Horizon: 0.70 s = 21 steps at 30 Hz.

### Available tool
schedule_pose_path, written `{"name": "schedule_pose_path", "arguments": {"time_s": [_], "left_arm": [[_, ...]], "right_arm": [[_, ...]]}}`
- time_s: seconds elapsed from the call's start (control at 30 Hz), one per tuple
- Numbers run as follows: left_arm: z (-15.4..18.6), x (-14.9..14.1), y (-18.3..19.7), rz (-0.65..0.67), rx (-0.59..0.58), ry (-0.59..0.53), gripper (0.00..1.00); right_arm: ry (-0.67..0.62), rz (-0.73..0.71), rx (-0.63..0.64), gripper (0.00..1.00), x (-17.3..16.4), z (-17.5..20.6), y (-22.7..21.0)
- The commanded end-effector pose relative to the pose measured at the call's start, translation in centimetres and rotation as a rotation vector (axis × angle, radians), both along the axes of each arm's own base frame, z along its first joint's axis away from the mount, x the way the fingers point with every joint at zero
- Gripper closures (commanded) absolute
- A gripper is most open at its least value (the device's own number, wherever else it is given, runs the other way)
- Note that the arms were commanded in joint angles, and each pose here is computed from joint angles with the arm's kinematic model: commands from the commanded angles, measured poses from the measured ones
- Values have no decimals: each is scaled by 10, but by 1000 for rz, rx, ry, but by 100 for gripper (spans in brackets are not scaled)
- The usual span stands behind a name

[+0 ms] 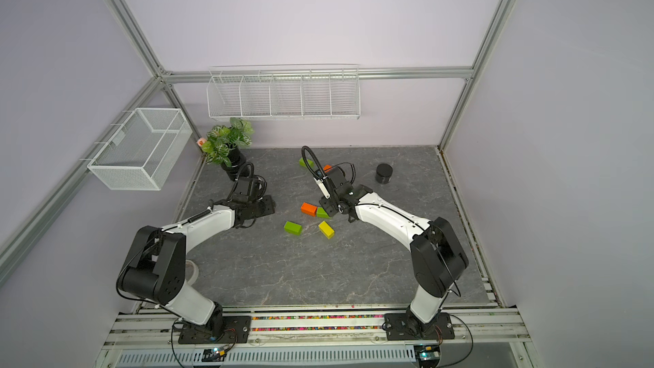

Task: Assemble a piece of candy with building blocks
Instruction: Adjust the building block at the center of the board, then assemble the building block at the center of the board.

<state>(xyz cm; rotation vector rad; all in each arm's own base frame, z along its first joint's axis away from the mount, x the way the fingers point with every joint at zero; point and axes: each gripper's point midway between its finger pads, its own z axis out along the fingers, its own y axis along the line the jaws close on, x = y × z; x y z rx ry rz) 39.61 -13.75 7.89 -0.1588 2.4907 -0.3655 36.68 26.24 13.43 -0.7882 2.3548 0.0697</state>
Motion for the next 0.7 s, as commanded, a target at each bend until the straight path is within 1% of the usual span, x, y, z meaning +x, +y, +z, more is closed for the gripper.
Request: {"name": "schedule_pose_path", "arguments": {"time_s": [0.0,0.03,0.07,0.13,0.27,0.33,0.47,0.67], "left_arm": [[13,20,-6,-22,-7,-9,64],[15,25,-10,-38,-9,-4,69],[15,29,-17,-68,-23,7,80],[13,35,-29,-109,-58,34,99],[0,38,-50,-170,-137,92,100],[-5,37,-54,-179,-156,107,100],[-19,32,-63,-212,-187,156,100],[-32,25,-83,-261,-209,187,100]], "right_arm": [[58,-160,70,91,7,-10,-23],[72,-177,84,93,9,-13,-26],[84,-191,102,93,11,-16,-28],[118,-192,144,94,14,-26,-26],[205,-181,169,93,13,-49,-18],[243,-175,185,93,11,-58,-12],[280,-174,216,93,10,-70,-4],[315,-168,230,94,5,-81,0]]}}
